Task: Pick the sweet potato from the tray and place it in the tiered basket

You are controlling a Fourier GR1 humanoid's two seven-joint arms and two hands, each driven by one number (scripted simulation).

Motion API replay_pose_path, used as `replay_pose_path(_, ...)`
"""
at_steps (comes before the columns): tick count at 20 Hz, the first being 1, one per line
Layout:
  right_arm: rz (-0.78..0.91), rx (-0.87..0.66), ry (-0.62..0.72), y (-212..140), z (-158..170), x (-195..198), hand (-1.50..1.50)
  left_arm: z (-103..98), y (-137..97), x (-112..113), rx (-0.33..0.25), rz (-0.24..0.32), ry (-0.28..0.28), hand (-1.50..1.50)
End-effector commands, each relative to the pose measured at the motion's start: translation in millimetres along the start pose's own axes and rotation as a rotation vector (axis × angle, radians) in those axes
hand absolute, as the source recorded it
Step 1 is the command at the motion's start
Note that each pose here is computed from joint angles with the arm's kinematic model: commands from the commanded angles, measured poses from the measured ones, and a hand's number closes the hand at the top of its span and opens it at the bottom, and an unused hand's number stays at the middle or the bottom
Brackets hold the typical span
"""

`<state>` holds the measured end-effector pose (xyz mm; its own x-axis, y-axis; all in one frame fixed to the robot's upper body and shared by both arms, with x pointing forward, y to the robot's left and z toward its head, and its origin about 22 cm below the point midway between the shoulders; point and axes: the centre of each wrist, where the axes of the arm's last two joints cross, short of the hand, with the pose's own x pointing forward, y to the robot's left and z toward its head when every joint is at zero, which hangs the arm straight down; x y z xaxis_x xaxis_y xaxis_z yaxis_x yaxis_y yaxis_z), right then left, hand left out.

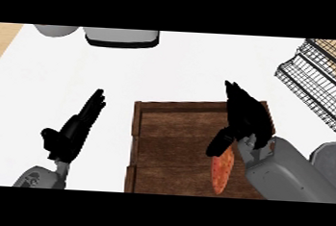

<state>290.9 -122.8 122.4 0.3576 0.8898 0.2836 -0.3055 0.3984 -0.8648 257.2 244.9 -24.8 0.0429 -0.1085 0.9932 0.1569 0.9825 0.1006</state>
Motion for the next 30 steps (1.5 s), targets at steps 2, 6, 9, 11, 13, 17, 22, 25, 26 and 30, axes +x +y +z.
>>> replay_pose_path(2,0.121,0.045,0.291,16,-7,-8,-1.5,-11,-4,5,0.003,0.027,-0.001,0.0)
replay_pose_path(6,0.065,0.072,0.316,23,-8,-9,-1.5,-5,-10,-2,-0.001,0.025,0.003,0.0)
replay_pose_path(9,0.056,0.07,0.323,24,-4,-14,-1.5,3,8,-1,0.001,0.01,-0.002,0.0)
replay_pose_path(11,0.038,0.073,0.305,49,8,-8,-1.5,-6,12,9,-0.014,-0.003,-0.003,0.0)
replay_pose_path(13,0.072,0.069,0.343,51,7,-23,-1.5,-5,2,5,-0.014,-0.006,-0.01,0.0)
replay_pose_path(17,0.038,0.062,0.402,62,7,-32,-1.5,-7,-1,2,-0.003,0.0,-0.002,0.0)
replay_pose_path(22,0.038,0.087,0.439,61,11,-43,-1.5,-1,2,7,-0.022,-0.016,-0.006,0.0)
replay_pose_path(25,0.02,0.087,0.437,69,14,-33,-1.5,-9,2,6,-0.029,0.004,-0.029,0.0)
replay_pose_path(26,0.022,0.109,0.426,70,22,-34,-1.5,-7,-3,16,-0.024,0.011,-0.017,0.0)
replay_pose_path(30,0.029,0.101,0.429,73,28,-29,-1.5,-9,-1,5,-0.036,0.0,-0.029,0.0)
